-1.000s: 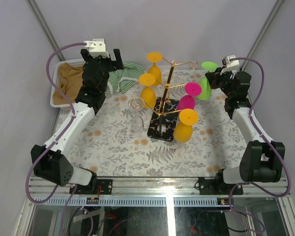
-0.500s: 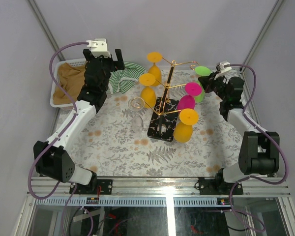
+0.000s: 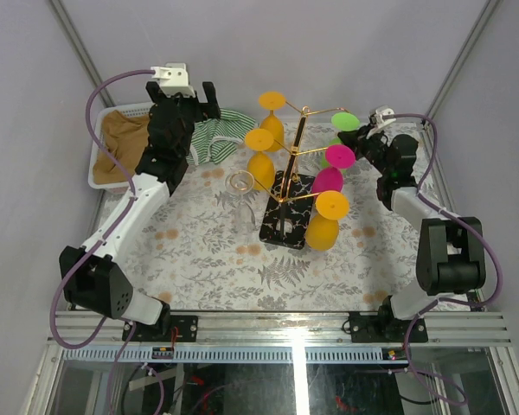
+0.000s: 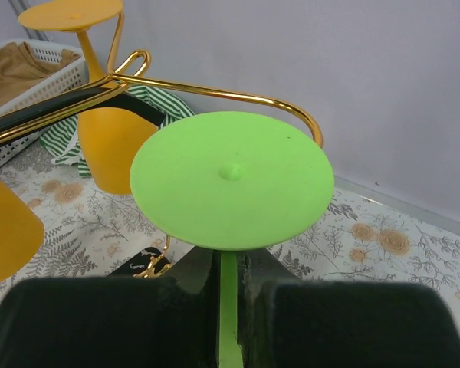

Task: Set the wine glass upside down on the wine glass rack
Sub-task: Turn the wine glass upside down at the wine rack.

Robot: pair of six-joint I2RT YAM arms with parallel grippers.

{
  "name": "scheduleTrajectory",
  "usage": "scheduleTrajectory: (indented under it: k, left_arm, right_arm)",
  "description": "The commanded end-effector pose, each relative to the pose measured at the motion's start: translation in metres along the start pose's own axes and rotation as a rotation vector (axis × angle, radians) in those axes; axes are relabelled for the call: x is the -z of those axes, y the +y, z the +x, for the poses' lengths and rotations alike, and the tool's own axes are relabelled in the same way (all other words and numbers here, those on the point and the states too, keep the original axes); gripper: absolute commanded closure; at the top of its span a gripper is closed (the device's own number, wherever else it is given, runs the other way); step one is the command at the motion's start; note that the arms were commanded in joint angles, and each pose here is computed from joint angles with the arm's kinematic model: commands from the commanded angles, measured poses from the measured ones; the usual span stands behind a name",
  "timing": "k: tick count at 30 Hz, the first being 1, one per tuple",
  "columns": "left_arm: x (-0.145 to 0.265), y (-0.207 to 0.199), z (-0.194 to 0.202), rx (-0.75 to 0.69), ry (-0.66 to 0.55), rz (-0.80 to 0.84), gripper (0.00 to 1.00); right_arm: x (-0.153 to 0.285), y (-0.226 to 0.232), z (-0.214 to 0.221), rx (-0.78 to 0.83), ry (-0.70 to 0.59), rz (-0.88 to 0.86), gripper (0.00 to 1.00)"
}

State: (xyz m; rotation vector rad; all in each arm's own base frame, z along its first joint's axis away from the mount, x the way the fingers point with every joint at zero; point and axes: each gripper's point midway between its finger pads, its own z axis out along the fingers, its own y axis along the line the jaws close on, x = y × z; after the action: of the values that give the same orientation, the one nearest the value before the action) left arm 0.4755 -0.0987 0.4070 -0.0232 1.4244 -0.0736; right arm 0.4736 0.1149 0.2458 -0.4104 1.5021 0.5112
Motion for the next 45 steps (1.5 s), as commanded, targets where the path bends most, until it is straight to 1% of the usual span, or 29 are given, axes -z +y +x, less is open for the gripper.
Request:
scheduleTrajectory:
  k: [1, 13, 21, 29, 36, 45]
  left_arm:
    - [-0.008, -0.001, -0.018, 0.02, -0.043, 0.009, 0.0]
    - [-0.016, -0.003, -0.014, 0.009, -0.034, 0.01, 0.0]
    - [-0.018, -0.004, -0.011, 0.01, -0.028, 0.013, 0.0]
    - [-0.018, -0.004, -0.009, 0.008, -0.021, 0.017, 0.0]
    - [-0.019, -0.004, -0.008, 0.012, -0.017, 0.018, 0.0]
    - [-0.021, -0.006, -0.004, 0.013, -0.012, 0.026, 0.0]
  right_arm:
    - [-0.014, 0.001, -0.033, 0.071, -0.117, -0.029, 1.0]
    - [-0.039, 0.006, -0.035, 0.071, -0.166, -0.067, 1.0]
    - [-0.038, 0.015, -0.041, 0.07, -0.201, -0.123, 1.0]
    - [-0.04, 0.023, -0.038, 0.021, -0.226, -0.211, 1.0]
    - [-0.043, 0.015, -0.042, 0.042, -0.253, -0.184, 1.0]
    - [-0.055, 0.003, -0.047, 0.042, -0.286, -0.149, 0.98]
